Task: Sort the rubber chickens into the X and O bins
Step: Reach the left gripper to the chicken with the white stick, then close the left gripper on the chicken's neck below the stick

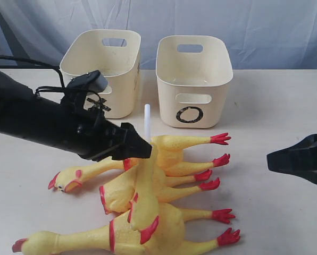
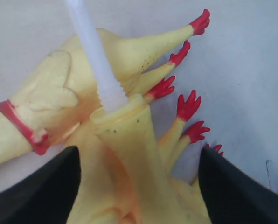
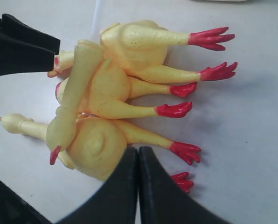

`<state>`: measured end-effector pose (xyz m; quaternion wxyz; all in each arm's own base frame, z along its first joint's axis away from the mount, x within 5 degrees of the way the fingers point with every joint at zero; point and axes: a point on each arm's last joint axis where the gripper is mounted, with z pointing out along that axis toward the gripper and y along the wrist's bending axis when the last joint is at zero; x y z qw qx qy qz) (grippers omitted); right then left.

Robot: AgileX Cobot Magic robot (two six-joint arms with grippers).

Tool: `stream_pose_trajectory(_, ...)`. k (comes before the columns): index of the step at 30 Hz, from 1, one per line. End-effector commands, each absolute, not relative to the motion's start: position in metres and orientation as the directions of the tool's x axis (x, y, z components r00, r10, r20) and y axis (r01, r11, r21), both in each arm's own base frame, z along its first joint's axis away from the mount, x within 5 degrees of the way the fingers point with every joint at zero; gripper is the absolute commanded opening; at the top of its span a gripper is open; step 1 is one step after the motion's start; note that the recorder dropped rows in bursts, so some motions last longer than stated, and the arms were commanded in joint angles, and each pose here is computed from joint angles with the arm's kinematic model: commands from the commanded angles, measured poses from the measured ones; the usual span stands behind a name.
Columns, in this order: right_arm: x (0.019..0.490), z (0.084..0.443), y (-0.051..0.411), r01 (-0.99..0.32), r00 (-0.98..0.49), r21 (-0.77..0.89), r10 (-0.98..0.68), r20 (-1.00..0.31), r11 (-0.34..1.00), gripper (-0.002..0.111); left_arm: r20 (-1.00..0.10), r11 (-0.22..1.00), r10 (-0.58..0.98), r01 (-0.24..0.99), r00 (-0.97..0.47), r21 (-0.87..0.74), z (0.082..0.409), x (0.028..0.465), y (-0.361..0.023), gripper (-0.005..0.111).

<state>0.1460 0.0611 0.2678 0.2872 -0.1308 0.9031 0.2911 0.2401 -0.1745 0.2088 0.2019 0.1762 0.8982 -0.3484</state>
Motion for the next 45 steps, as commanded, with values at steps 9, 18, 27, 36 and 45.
stream_pose_trajectory(9, 0.147, 0.270, 0.062, -0.413, -0.795, 0.449, -0.073, -0.602, 0.792, 0.000, -0.444, 0.678, 0.196, 0.448, -0.874, -0.583, 0.198, 0.250, -0.186, 0.069)
stream_pose_trajectory(18, 0.147, 0.270, 0.062, -0.413, -0.795, 0.449, -0.073, -0.602, 0.792, 0.000, -0.418, 0.682, 0.213, 0.441, -0.883, -0.584, 0.188, 0.250, -0.192, 0.069)
stream_pose_trajectory(27, 0.147, 0.270, 0.062, -0.412, -0.795, 0.452, -0.070, -0.602, 0.791, 0.000, -0.467, 0.705, 0.256, 0.494, -0.846, -0.509, 0.184, 0.244, -0.204, 0.064)
stream_pose_trajectory(36, 0.147, 0.270, 0.062, -0.412, -0.795, 0.453, -0.069, -0.602, 0.790, 0.000, -0.480, 0.715, 0.267, 0.506, -0.836, -0.483, 0.183, 0.246, -0.203, 0.056)
stream_pose_trajectory(45, 0.147, 0.270, 0.062, -0.412, -0.795, 0.453, -0.069, -0.602, 0.790, 0.000, -0.481, 0.716, 0.268, 0.507, -0.835, -0.481, 0.183, 0.246, -0.203, 0.026)
